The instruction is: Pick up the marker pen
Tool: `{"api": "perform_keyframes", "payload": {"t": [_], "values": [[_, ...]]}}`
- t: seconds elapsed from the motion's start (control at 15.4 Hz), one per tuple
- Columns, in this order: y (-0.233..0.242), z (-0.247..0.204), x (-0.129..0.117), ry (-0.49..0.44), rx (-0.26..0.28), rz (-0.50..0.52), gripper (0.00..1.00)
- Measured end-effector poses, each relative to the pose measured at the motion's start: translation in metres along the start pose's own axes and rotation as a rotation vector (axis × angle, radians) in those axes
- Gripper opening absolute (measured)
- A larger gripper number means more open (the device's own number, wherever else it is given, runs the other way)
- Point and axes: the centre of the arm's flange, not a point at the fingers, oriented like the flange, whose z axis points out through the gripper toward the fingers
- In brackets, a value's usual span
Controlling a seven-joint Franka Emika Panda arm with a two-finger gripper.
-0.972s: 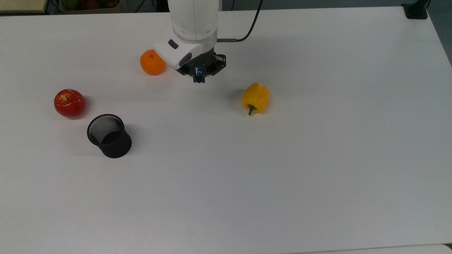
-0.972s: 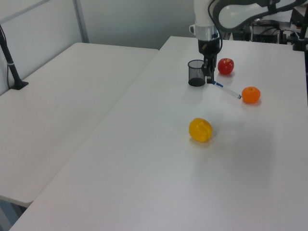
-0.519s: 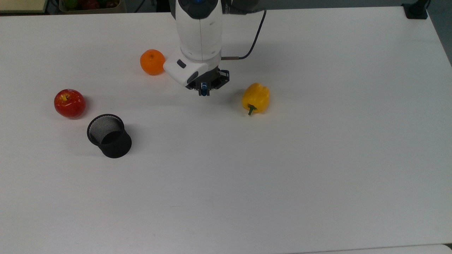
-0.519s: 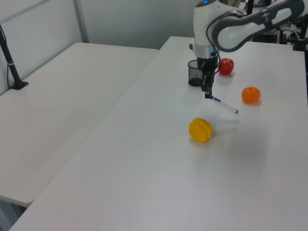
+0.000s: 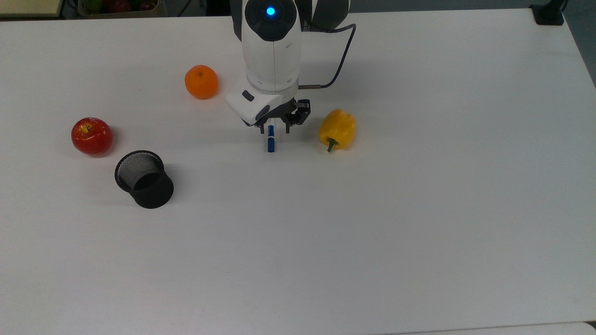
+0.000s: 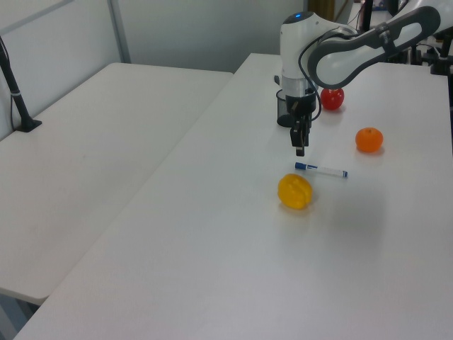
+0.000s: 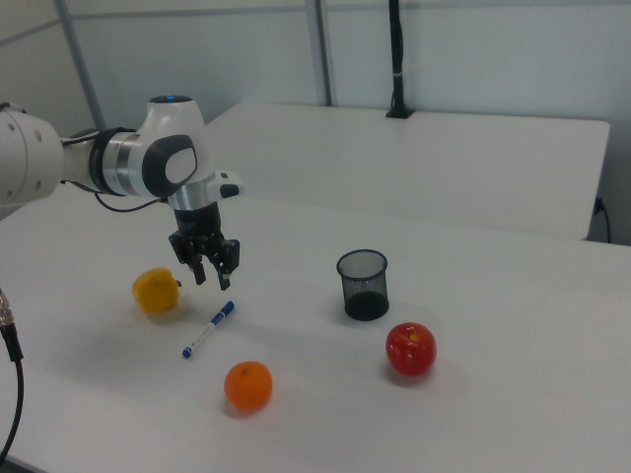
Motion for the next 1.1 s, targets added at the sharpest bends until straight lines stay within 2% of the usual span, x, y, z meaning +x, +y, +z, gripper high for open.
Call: {"api": "perform_keyframes", "payload": {"t": [0.26,0.32,0.45,0.65,0.78,1.1], "values": [[0.000,-0.001,0.000,0.002,0.000,-0.001,0.96],[-0.001,-0.003,0.000,0.006,0.000,-0.001,1.00],[-0.001,-0.016,0.002,0.028,0.001,-0.001,1.00],[0.001,-0.059,-0.002,0.073,0.000,0.002,1.00],[0.003,-0.098,-0.016,0.088,-0.003,0.004,1.00],[0.012,-0.184,-0.066,0.100,-0.009,0.018,1.00]]}}
